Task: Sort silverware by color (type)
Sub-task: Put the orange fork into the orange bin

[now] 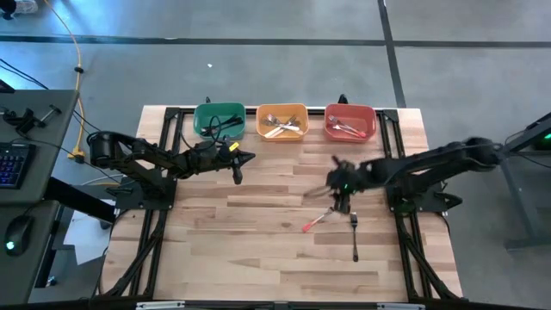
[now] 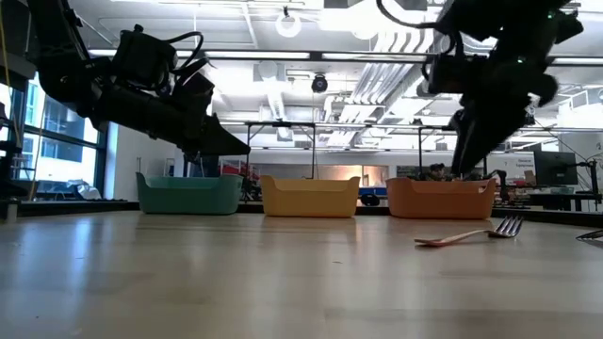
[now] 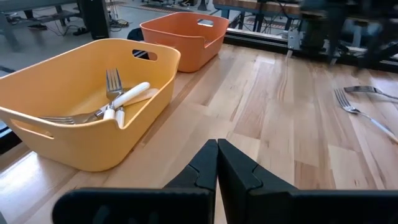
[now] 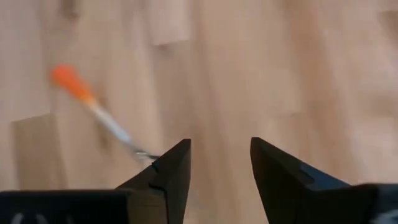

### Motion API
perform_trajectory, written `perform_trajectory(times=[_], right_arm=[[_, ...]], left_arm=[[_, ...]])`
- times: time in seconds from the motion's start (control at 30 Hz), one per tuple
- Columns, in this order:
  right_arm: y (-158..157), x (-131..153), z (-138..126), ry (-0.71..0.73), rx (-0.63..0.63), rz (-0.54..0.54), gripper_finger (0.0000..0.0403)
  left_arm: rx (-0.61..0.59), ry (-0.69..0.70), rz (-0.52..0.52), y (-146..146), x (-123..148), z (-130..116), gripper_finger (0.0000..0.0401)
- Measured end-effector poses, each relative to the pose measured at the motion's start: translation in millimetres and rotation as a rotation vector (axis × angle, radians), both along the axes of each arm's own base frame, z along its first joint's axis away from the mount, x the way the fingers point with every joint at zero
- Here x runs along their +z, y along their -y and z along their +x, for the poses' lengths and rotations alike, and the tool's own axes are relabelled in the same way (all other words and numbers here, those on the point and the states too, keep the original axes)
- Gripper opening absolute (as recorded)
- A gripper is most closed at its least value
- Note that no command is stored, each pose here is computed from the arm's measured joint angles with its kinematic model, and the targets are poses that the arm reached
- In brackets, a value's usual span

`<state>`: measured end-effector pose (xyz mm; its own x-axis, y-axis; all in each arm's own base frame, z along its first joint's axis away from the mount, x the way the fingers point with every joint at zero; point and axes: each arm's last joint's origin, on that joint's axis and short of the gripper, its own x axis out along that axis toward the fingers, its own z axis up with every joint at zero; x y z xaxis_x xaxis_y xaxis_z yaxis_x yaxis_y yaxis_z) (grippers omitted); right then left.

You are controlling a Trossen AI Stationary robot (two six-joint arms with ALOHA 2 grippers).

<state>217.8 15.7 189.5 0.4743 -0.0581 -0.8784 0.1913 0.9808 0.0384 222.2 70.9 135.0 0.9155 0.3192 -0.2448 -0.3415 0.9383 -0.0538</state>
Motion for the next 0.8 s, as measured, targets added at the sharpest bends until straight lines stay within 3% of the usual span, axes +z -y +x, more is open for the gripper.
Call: perform_trajectory(times=[0.3,0.43,0.7,0.8], right_arm=[[-53,-8,49,-0.127,0.198,-0.026,0.0129],[-57,-19,60,-0.263,0.228,-0.035,0.0124],[-62,-53,70,-0.395,0.317,0.001,0.0121],[-62,-62,70,-0.439,0.335,0.009,0.0103]], left_arm=[[-0.003,-0.018,0.008,0,-1,0,0.0],[-0.004,-0.035,0.003,0,-3,-1,0.0],[-0.004,-0.047,-0.001,0,-4,-1,0.0],[-0.004,-0.047,-0.001,0,-4,-1,0.0]])
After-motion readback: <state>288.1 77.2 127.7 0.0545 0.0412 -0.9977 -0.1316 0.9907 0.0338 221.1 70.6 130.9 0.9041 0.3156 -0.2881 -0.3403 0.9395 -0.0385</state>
